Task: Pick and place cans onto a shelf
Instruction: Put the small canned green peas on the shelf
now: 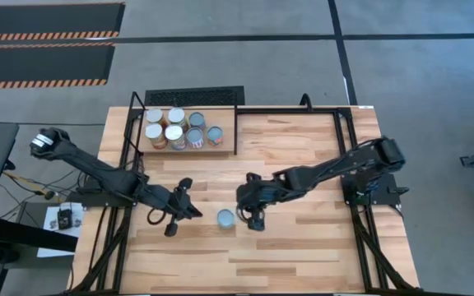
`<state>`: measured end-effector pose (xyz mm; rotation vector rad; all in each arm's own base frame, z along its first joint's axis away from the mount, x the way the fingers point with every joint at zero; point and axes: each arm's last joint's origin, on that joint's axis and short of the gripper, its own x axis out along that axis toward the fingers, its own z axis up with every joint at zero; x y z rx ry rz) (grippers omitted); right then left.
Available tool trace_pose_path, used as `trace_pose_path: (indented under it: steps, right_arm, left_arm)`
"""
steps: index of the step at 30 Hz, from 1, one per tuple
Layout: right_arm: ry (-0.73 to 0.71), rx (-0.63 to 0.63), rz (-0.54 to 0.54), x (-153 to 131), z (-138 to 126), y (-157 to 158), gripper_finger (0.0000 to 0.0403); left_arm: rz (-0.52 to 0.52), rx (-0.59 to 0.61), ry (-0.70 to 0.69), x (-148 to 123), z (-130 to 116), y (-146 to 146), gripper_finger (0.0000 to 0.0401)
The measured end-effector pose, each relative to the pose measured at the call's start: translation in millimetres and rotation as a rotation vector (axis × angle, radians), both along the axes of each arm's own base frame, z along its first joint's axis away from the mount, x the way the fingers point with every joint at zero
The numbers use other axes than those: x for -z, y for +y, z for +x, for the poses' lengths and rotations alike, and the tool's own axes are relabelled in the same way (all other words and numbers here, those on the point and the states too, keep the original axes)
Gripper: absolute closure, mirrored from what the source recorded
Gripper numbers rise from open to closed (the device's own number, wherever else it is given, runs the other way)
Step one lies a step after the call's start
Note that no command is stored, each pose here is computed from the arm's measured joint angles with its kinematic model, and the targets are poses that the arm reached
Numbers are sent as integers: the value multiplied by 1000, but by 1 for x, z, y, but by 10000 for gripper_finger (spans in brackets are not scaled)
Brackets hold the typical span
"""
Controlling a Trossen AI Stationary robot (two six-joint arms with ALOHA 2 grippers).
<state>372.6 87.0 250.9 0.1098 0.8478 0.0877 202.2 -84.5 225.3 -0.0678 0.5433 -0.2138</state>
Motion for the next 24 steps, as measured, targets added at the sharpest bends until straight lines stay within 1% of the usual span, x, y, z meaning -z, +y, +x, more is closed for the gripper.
trace_pose_path:
  steps: [2,5,7,10,12,17,21,24]
  right_arm:
    - [-60,35,49,1,-10,-2,395]
    - [-79,91,81,3,-28,-9,396]
    - [-88,127,79,3,-39,-15,391]
    - [-100,154,75,0,-52,-23,387]
    - [-107,153,71,-2,-62,-28,389]
    - [-137,123,33,-9,-85,-38,396]
    - [-151,115,12,-16,-101,-45,391]
    - [-186,106,1,-23,-111,-49,387]
  left_arm:
    - [-3,20,7,5,4,-4,401]
    - [6,37,34,11,14,-10,401]
    - [30,46,57,13,21,-14,400]
    - [64,51,43,9,35,-21,390]
    - [73,48,58,11,46,-26,379]
    - [101,38,123,24,66,-32,344]
    - [122,32,171,34,79,-36,319]
    - [130,30,189,39,90,-41,310]
